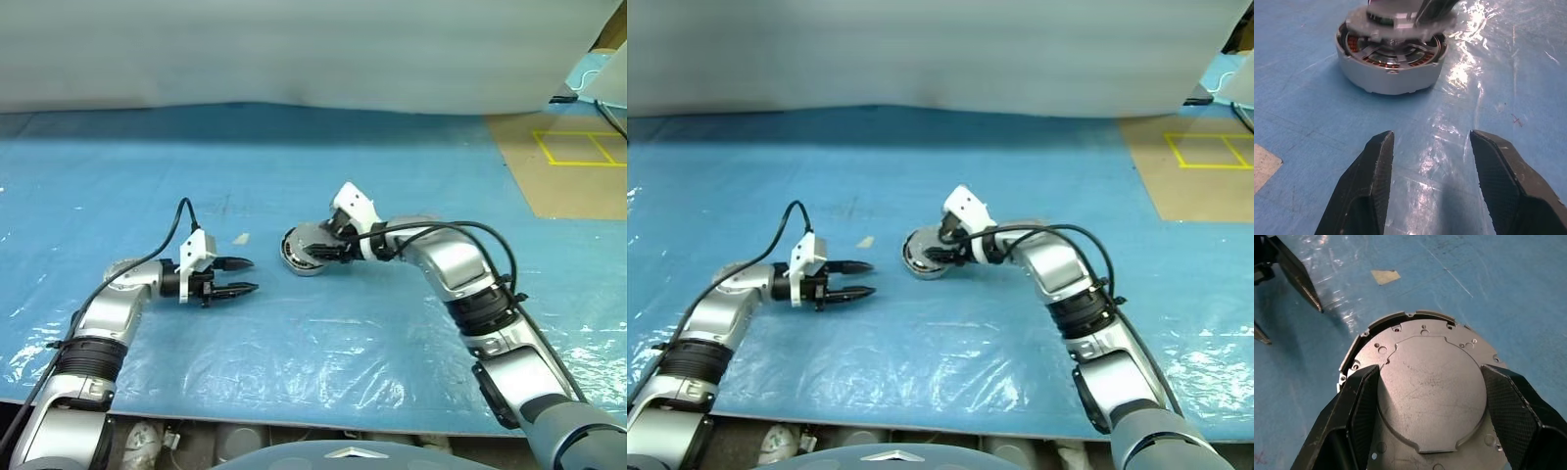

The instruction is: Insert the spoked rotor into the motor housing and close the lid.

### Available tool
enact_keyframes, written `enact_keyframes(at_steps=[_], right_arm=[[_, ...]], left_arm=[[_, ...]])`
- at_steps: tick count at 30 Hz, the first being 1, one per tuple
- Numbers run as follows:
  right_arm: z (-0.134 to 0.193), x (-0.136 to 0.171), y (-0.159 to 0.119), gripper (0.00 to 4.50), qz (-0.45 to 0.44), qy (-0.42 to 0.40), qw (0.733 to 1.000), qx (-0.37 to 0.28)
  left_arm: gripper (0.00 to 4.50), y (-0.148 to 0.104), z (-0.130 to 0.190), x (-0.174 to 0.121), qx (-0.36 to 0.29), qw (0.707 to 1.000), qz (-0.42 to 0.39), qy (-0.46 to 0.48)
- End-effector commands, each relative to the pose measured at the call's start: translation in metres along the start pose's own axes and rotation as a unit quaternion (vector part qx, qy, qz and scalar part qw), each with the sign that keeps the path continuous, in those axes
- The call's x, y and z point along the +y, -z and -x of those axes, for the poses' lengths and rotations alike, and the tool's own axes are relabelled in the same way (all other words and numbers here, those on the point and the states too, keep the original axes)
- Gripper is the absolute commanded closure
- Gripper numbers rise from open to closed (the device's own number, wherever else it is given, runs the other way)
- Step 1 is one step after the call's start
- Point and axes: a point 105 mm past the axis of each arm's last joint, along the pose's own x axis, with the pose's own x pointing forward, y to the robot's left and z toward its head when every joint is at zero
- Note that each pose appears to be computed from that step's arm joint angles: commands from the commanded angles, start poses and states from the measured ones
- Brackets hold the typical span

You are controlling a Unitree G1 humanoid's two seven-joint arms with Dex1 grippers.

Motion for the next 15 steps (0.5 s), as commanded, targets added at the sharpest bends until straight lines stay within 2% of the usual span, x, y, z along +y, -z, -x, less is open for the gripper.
enact_keyframes(at_steps=[1,9,12,15], right_arm=[[-0.009,0.011,-0.007,1.55,-0.032,-0.017,0.999,-0.009],[-0.022,-0.010,-0.011,1.55,-0.145,0.045,0.988,-0.004],[-0.021,-0.019,-0.012,1.55,-0.146,0.070,0.987,-0.001],[-0.017,-0.014,-0.025,1.55,-0.125,0.056,0.990,-0.021]], left_arm=[[1.90,-0.005,0.000,0.001,-0.003,1.000,-0.015,-0.001],[1.90,-0.004,-0.001,0.002,-0.004,1.000,-0.015,-0.003],[1.90,-0.004,-0.001,0.001,-0.005,1.000,-0.015,-0.004],[1.90,-0.003,-0.001,0.001,-0.005,1.000,-0.014,-0.005]])
